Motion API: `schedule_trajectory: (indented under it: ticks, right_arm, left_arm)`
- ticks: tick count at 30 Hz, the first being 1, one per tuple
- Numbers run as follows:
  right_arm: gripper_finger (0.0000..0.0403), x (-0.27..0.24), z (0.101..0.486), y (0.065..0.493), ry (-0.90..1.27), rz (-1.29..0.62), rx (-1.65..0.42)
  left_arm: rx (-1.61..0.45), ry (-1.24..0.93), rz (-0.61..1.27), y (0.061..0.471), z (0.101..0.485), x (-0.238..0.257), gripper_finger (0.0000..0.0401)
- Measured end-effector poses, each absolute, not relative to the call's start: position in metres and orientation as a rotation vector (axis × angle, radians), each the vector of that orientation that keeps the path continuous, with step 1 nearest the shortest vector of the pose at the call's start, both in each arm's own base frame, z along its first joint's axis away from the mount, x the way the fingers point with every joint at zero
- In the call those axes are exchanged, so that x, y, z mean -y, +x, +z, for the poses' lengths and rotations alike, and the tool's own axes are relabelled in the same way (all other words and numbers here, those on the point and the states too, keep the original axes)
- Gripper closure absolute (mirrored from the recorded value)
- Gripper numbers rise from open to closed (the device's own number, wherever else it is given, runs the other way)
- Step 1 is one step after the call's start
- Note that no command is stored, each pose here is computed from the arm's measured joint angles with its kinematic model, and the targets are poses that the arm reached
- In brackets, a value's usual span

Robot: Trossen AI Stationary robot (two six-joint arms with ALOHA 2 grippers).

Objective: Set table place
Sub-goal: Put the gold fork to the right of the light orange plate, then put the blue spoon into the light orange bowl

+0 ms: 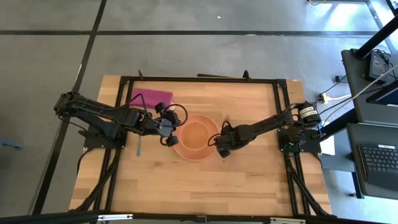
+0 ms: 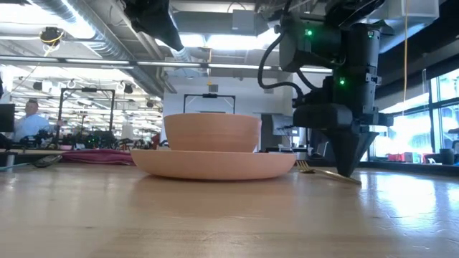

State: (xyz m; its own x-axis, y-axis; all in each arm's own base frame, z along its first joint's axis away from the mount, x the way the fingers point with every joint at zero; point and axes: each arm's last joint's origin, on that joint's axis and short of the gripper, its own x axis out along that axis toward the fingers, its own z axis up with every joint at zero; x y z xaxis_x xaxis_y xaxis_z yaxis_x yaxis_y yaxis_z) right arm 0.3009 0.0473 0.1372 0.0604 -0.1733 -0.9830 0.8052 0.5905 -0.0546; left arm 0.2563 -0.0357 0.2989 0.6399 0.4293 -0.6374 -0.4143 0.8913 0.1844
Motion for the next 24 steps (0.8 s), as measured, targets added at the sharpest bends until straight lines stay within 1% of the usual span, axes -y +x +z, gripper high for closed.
schedule_trajectory:
  ticks: [7, 14, 18, 21, 24]
  right_arm:
    - [0.0399, -0.048, 0.137, 0.305, 0.62, -0.778, -1.278]
    - [0.0399, -0.048, 0.143, 0.303, 0.558, -0.776, -1.34]
    - [0.0394, -0.051, 0.166, 0.309, 0.491, -0.806, -1.366]
    - [0.0393, -0.062, 0.193, 0.319, 0.374, -0.787, -1.302]
    - [0.0393, -0.079, 0.225, 0.327, 0.256, -0.751, -1.202]
  left_arm:
    - [-0.733, 0.022, 0.481, 0.256, 0.299, 0.036, 0.0364]
    - [-0.729, 0.028, 0.492, 0.256, 0.299, 0.035, 0.0358]
    - [-0.731, 0.022, 0.487, 0.256, 0.299, 0.035, 0.0364]
    - [-0.737, -0.029, 0.487, 0.256, 0.296, 0.036, 0.0372]
    - [-0.774, -0.088, 0.484, 0.253, 0.283, 0.036, 0.038]
